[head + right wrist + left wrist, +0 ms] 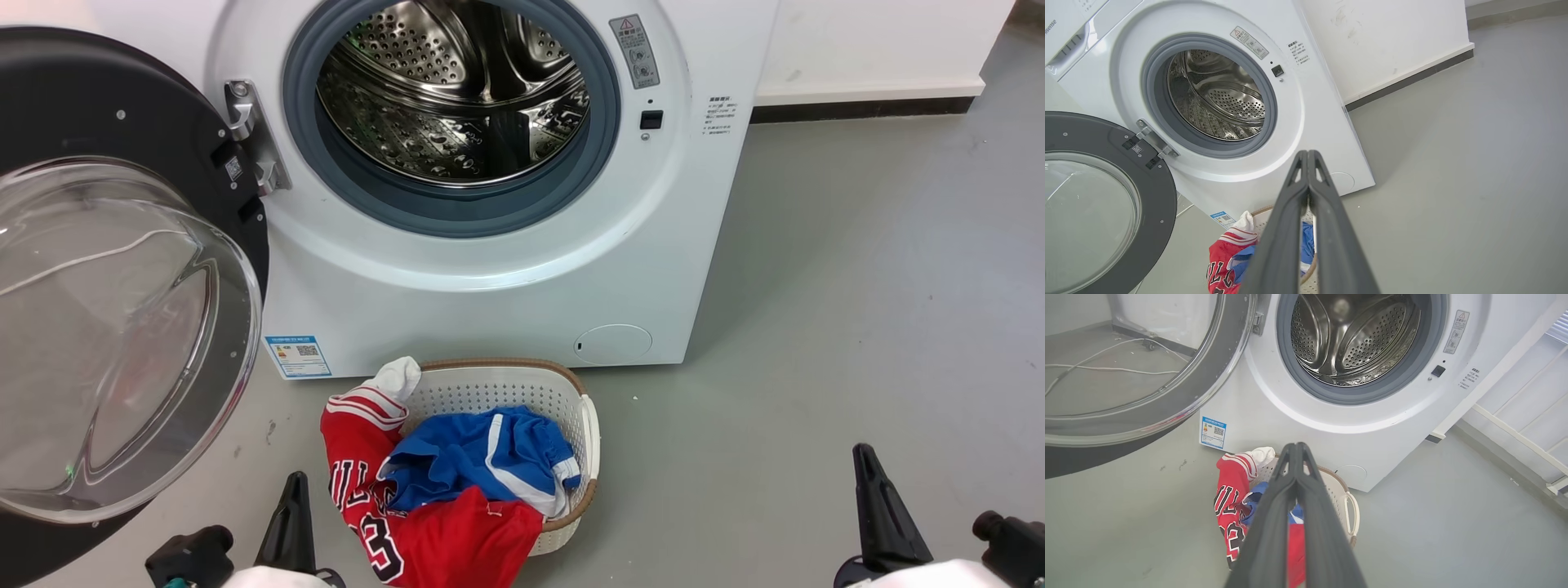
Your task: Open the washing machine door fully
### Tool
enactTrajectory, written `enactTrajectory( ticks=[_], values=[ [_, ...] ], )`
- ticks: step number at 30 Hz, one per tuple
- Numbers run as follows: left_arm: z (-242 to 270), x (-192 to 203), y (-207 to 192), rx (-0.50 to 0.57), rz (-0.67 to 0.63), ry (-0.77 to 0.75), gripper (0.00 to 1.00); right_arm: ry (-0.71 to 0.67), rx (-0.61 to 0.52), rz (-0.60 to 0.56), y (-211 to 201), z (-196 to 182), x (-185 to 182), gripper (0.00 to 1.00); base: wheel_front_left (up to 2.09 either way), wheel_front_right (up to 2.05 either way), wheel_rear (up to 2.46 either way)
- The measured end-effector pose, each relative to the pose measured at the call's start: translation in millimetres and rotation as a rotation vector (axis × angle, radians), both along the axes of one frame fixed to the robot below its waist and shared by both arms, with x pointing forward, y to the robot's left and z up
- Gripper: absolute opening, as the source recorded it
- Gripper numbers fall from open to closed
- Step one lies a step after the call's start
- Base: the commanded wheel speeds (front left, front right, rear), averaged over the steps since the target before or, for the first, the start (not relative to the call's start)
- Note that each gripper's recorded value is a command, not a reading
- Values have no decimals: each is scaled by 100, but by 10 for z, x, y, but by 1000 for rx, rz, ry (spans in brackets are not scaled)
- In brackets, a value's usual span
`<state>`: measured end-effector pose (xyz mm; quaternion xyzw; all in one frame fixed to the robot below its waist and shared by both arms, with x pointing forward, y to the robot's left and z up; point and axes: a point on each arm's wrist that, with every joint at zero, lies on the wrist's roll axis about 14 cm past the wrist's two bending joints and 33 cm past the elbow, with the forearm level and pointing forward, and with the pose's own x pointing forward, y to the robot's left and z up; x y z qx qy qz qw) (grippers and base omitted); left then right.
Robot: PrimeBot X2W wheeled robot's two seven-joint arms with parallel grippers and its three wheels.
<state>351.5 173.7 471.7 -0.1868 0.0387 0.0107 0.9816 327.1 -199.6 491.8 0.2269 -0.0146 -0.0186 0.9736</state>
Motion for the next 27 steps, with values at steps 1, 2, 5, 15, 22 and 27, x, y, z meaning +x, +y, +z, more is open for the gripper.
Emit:
enactTrajectory(
  ticks=[1,2,5,15,22,27],
  values=[
    [-9,0,7,-17,4,6,0,-2,16,-2,-5,5,10,0,0,0,0],
    [-15,0,16,-35,8,9,0,-1,31,-3,-7,6,19,0,0,0,0],
    [-6,24,25,-87,14,11,0,4,81,-7,-17,-3,35,0,0,0,0],
    [-8,80,80,-277,43,30,0,13,258,-18,-49,-12,121,0,0,0,0],
    [19,121,93,-378,51,27,0,12,352,-19,-58,6,178,0,0,0,0],
    [18,137,106,-445,58,33,0,13,415,-21,-65,8,214,0,0,0,0]
  ],
)
